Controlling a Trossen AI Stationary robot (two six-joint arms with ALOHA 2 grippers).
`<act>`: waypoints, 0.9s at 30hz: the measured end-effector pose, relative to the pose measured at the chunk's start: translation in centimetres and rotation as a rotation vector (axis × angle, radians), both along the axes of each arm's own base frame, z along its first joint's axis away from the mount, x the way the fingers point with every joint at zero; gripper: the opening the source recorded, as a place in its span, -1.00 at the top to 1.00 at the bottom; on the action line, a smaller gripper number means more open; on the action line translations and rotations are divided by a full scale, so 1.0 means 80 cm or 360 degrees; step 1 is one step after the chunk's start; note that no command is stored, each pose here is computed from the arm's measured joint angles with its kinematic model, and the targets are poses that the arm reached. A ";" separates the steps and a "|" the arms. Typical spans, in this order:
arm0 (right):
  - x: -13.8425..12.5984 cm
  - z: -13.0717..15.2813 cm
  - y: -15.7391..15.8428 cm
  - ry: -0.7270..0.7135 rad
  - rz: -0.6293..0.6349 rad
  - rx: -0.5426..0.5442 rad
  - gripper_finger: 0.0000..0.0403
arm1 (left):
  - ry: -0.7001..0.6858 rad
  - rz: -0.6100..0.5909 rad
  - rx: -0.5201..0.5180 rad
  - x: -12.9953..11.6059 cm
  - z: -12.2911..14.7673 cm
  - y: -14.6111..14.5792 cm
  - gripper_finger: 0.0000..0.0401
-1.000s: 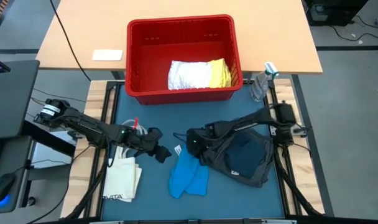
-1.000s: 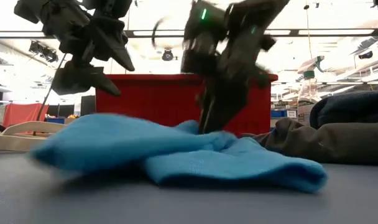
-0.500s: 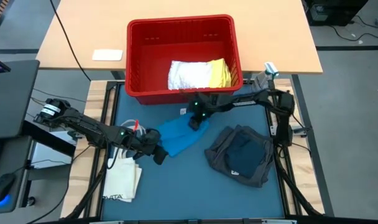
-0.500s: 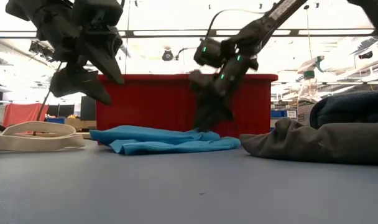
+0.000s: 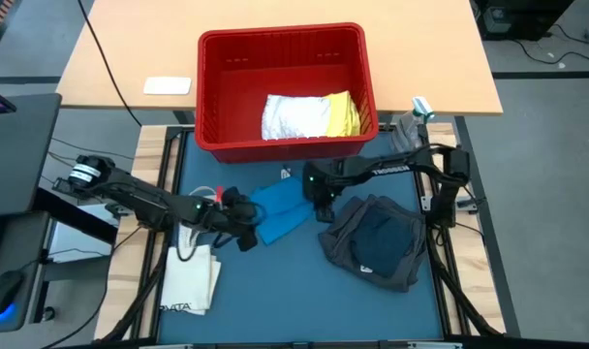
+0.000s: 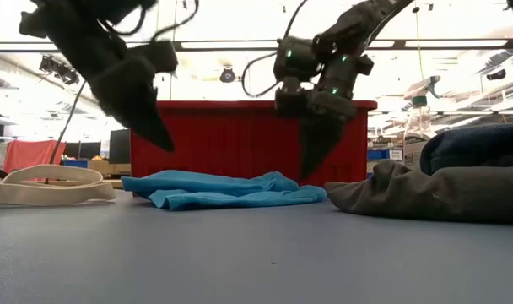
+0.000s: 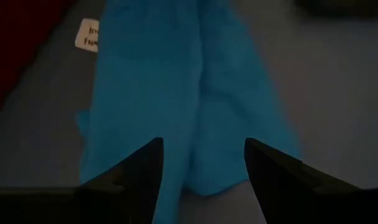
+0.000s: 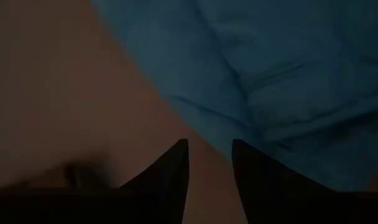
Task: Fold Laundry from Bin
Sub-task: Fold the blue shorts
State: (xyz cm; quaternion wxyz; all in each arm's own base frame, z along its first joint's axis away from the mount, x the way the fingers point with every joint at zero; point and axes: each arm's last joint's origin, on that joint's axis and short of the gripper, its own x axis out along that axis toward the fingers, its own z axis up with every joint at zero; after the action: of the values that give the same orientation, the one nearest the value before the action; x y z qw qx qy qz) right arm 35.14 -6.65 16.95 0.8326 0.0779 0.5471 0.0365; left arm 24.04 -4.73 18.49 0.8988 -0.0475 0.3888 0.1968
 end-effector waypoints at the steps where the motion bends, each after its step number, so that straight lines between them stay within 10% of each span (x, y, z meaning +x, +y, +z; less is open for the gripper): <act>1: -0.001 0.004 0.005 -0.0016 0.0039 -0.0042 0.35 | 0.0036 -0.0011 0.0023 0.002 -0.005 0.001 -0.14; 9: 0.002 0.008 0.015 -0.0035 0.0200 -0.0445 0.35 | 0.0279 0.0059 0.0080 0.014 -0.045 0.018 0.03; 18: 0.011 0.012 0.014 -0.0183 0.0438 -0.0560 0.35 | 0.0219 0.0119 0.0008 0.019 -0.044 0.026 0.93; 27: 0.014 0.015 0.001 -0.0322 0.0534 -0.0499 0.23 | 0.0091 0.0176 -0.0071 0.024 -0.035 0.025 0.96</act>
State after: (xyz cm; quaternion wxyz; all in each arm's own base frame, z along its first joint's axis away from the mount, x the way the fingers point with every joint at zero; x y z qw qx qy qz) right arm 36.24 -6.55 18.15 0.8674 -0.1483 0.4652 0.0965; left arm 25.97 -2.74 15.69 0.8738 -0.0834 0.4154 0.2387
